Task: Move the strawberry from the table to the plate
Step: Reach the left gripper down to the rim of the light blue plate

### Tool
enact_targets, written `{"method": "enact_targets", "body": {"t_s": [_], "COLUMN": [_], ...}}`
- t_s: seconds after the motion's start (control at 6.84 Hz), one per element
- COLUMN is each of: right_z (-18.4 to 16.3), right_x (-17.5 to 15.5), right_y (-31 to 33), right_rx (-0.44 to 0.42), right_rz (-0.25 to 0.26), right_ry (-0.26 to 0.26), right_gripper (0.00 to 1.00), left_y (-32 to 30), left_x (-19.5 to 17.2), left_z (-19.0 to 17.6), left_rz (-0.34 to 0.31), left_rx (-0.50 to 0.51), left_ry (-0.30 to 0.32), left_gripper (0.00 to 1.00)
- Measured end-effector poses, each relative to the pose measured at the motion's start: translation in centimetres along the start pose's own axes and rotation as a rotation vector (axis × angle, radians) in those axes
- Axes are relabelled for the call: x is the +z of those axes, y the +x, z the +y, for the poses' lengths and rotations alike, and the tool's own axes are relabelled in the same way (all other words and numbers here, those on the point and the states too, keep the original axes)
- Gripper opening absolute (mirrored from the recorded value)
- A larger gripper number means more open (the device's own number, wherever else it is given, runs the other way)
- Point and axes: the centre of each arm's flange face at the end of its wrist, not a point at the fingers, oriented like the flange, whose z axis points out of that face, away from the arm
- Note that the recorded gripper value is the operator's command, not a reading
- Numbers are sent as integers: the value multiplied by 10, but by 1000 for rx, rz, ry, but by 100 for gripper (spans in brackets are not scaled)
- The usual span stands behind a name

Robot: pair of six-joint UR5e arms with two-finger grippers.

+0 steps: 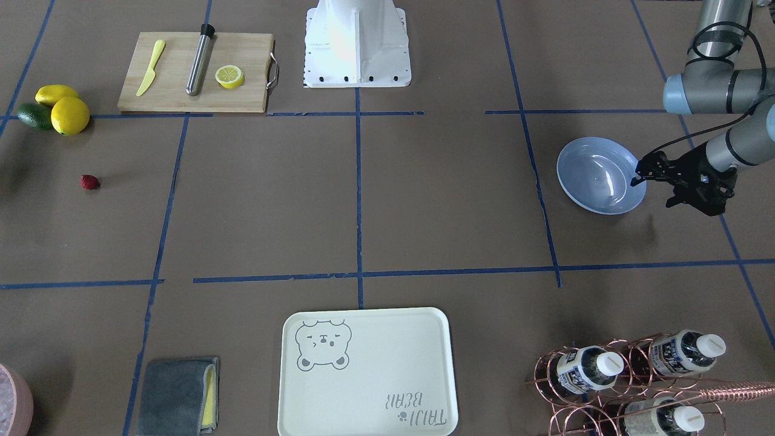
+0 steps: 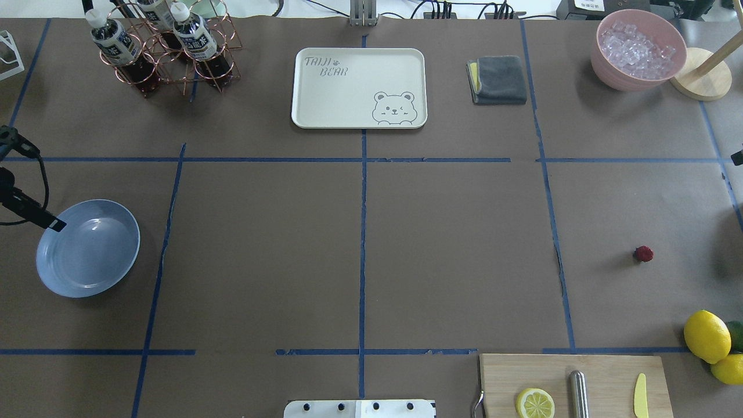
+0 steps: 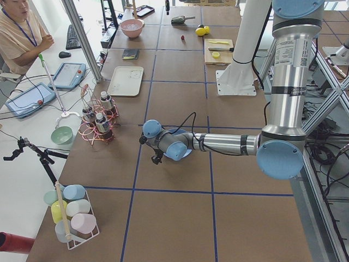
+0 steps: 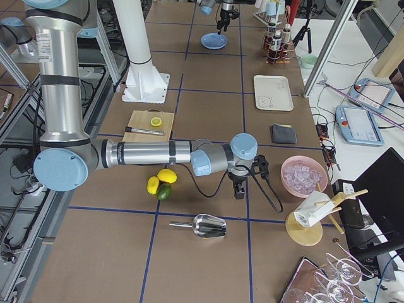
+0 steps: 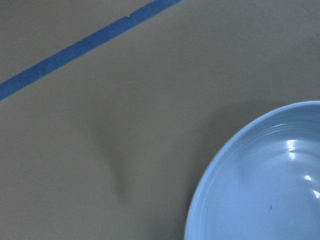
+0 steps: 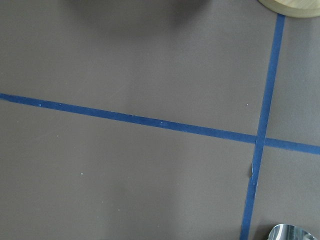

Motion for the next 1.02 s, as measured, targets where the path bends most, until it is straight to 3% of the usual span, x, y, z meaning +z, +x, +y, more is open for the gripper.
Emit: {"method": "enact_targets", "body": {"t_s": [0.15, 0.29, 0.44, 1.02], "right_z": [0, 0, -1, -6], "right_x": [1, 3, 7, 15], "right_y": [1, -1, -5, -24], "right_rx": [3, 2, -8, -47], "right_rz": [-1, -3, -5, -12], "right_ry": [-3, -6, -12, -22], "right_gripper": [100, 100, 100, 100], "left_y": [3, 3, 4, 6], "left_x": [5, 8, 9, 12], "left_z": [0, 0, 0, 0], "left_rz": [4, 5, 6, 7], "left_rx": [5, 6, 6, 12], "left_ry": [-8, -13, -15, -21], "left_gripper": [70, 42, 35, 38]}}
